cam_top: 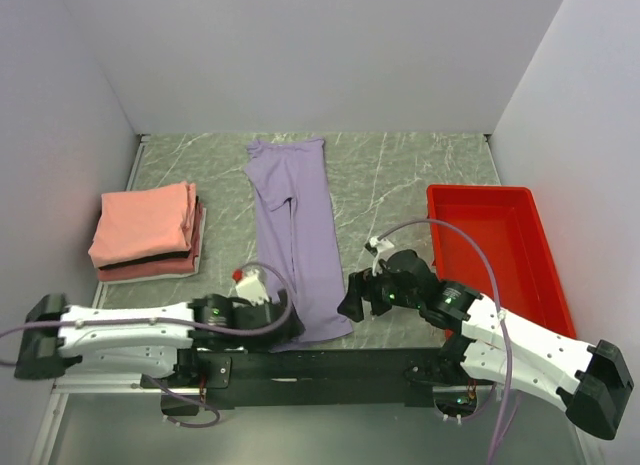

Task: Fold and stack the t-shirts
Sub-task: Fold the tshirt

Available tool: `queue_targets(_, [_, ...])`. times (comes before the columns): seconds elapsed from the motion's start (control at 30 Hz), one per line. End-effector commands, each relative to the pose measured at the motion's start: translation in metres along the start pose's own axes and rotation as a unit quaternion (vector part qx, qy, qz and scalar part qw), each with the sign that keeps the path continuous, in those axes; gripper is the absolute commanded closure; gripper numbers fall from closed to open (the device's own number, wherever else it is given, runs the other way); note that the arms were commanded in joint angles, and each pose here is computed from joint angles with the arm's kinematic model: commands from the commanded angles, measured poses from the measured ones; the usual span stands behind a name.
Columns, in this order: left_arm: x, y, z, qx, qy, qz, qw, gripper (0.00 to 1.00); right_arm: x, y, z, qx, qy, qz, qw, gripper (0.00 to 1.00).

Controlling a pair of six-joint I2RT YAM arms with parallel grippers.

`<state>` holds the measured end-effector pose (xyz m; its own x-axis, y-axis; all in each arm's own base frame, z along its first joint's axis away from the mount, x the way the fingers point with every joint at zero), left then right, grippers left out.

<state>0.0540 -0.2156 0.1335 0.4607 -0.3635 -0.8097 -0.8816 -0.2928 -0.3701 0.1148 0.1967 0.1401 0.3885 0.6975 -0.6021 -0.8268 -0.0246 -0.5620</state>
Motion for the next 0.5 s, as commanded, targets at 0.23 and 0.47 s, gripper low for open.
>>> queue_targets(0.23, [0.003, 0.056, 0.035, -0.014, -0.158, 0.023, 0.987, 0.10, 0.011, 0.042, -0.011, -0.001, -0.020, 0.093, 0.995, 0.12])
queue_targets(0.47, [0.009, 0.049, 0.045, -0.077, -0.104, 0.007, 0.992, 0.33, 0.023, 0.049, -0.010, 0.005, -0.018, 0.116, 0.993, 0.19])
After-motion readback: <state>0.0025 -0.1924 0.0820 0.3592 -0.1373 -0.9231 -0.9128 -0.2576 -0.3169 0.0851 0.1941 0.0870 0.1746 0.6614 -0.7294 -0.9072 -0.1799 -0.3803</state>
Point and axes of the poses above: each gripper's point midway between its finger pads, its own x axis out along the fingers, its own z axis along the line the jaws close on, y = z × x, the point moved 5 cm from there along -x, back along the fingers, and after that the axes turned 7 degrees about x, right-handed, at the moved point
